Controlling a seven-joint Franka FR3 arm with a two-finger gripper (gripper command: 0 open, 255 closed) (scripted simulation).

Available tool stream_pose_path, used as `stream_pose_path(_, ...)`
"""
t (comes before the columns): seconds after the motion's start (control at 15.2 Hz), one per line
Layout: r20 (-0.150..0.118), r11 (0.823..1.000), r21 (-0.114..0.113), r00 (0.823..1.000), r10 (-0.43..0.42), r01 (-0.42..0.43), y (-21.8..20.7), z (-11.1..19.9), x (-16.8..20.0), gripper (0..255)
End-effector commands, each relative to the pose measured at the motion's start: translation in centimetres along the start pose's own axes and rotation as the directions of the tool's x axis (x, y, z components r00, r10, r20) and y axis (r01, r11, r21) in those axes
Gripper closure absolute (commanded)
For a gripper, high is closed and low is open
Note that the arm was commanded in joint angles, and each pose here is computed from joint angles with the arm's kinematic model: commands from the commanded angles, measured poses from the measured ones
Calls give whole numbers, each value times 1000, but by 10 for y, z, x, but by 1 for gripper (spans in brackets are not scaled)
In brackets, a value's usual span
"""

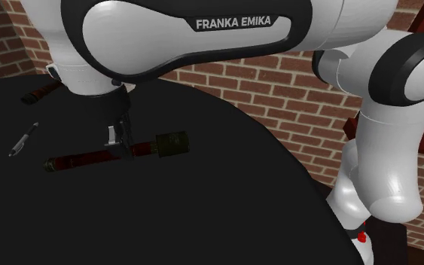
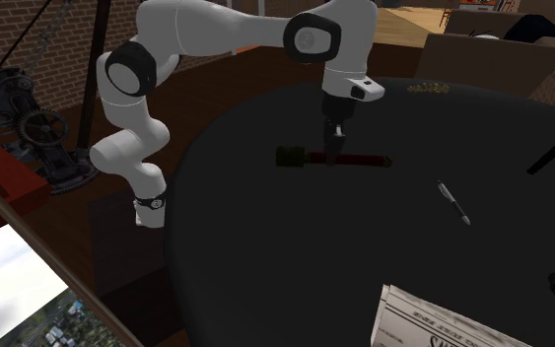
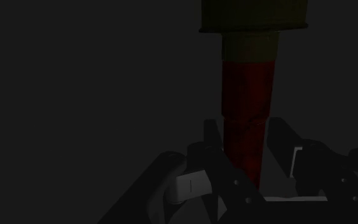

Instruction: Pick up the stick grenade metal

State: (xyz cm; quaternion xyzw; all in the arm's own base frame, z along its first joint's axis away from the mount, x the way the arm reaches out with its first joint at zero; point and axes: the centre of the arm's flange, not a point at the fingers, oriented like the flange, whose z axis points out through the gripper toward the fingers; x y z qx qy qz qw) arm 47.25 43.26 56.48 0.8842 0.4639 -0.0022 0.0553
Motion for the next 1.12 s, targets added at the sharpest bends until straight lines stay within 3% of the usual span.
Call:
stream_pose_path(0.0, 3, 1000, 1, 1000, 0, 0, 0, -4, 0, 255)
stream_pose_path(1.06, 3, 1000, 1, 1000, 0, 0, 7, -78, -5, 255)
